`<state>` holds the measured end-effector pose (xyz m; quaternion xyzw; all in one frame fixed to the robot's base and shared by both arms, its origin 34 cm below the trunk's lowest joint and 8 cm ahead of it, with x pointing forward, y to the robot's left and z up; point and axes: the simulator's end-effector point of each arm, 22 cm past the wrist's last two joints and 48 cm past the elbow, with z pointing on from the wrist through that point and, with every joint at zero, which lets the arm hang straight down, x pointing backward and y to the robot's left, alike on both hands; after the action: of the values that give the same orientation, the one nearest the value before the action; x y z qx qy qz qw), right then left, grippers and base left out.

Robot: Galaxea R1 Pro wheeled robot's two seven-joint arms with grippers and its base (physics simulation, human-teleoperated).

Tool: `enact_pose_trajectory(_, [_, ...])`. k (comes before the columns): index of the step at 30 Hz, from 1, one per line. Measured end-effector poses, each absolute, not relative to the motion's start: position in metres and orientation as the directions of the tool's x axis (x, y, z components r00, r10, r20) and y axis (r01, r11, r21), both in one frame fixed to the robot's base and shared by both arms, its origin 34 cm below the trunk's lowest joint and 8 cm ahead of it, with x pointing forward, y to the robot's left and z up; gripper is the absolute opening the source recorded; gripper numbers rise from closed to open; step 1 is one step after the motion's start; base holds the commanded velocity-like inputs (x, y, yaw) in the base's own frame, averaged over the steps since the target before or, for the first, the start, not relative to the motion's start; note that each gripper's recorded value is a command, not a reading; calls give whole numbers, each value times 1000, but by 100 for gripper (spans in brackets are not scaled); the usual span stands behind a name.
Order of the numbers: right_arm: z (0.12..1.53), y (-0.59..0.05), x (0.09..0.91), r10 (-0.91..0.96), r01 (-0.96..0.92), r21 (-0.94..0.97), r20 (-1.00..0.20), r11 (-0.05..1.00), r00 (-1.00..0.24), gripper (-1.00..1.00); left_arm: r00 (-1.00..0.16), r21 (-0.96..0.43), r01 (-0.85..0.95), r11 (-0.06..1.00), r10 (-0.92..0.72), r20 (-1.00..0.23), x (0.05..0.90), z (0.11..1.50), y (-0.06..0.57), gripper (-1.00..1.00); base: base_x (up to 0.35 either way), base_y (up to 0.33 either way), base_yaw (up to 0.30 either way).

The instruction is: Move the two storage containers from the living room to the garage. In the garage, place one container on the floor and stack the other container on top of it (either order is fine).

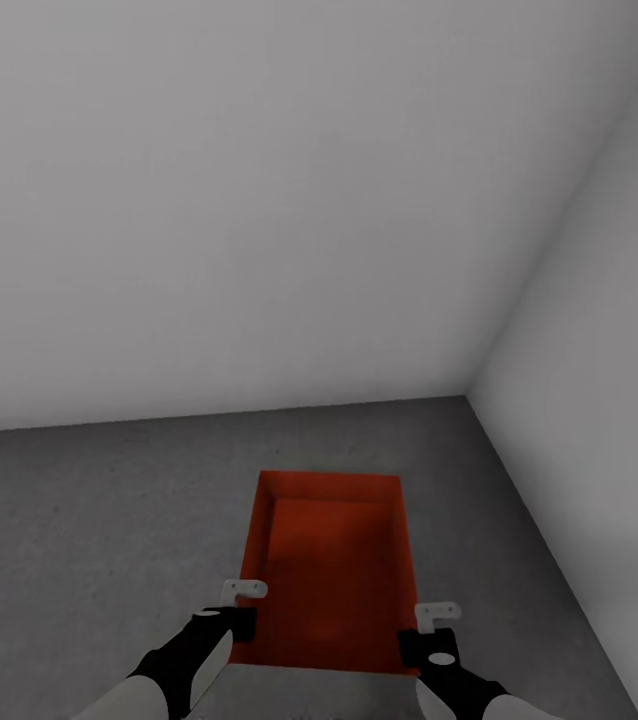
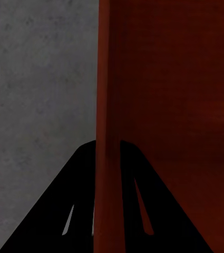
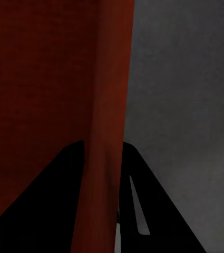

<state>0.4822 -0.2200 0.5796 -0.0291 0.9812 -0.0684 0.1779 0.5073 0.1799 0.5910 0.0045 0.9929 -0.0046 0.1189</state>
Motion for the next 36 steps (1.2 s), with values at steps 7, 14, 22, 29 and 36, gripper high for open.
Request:
enact_pose_trajectory(7, [569, -220, 480, -81, -34, -144, -335, 989, -939, -100, -974, -8, 10, 1000, 8, -225, 505, 580, 180, -100, 0, 0, 0])
enact_pose_trajectory(14, [558, -220, 478, -82, -36, -144, -325, 989, -942, -100, -977, -8, 10, 1000, 8, -215, 503, 569, 180, -100, 0, 0, 0])
enact_pose_trajectory(22, [545, -220, 475, -81, -37, -144, -316, 989, -945, -100, -979, -9, 9, 1000, 7, -206, 501, 556, 180, -100, 0, 0, 0])
enact_pose_trajectory(29, [534, -220, 473, -81, -38, -144, -309, 989, -948, -100, -980, -10, 9, 1000, 7, -199, 499, 544, 179, -100, 0, 0, 0])
enact_pose_trajectory(36, [522, -221, 470, -82, -40, -144, -298, 989, -951, -100, -982, -9, 8, 1000, 6, -187, 496, 532, 179, -100, 0, 0, 0])
